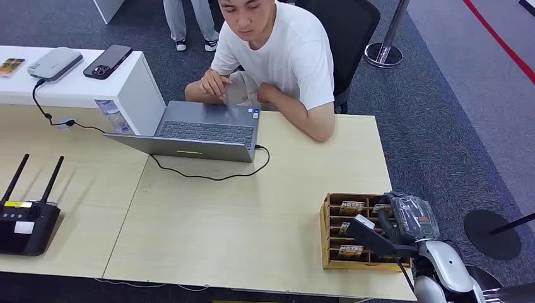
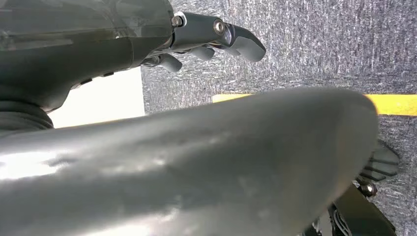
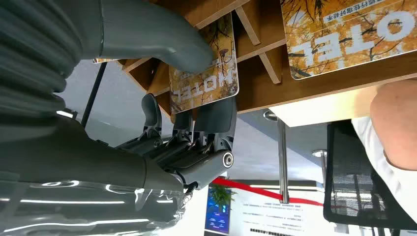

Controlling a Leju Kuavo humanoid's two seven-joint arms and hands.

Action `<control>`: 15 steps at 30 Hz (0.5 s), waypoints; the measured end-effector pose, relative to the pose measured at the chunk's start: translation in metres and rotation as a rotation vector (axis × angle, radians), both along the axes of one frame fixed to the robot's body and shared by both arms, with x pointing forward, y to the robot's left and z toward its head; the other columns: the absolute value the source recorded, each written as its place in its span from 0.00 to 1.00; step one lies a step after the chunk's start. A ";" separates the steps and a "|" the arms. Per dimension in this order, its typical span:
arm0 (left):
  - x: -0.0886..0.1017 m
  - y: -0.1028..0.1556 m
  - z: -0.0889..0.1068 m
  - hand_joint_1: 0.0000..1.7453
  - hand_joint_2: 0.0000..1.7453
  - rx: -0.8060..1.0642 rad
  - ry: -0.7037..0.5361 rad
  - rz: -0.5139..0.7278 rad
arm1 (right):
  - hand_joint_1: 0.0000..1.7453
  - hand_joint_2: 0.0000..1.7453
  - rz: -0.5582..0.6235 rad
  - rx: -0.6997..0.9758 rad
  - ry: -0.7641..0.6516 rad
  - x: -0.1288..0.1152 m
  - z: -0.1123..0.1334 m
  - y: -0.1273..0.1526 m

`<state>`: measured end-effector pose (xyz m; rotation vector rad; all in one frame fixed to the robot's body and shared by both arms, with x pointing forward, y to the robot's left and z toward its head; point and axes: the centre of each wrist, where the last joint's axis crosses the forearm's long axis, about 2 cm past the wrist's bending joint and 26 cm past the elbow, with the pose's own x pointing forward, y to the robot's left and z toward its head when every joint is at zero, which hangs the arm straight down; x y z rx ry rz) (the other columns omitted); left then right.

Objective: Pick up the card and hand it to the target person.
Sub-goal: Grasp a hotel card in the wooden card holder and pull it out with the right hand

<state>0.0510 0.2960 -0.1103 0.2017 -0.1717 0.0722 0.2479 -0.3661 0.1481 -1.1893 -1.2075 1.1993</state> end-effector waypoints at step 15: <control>0.000 0.000 0.000 0.00 0.00 0.000 0.001 -0.004 | 0.70 1.00 0.000 0.003 -0.003 -0.004 0.001 0.000</control>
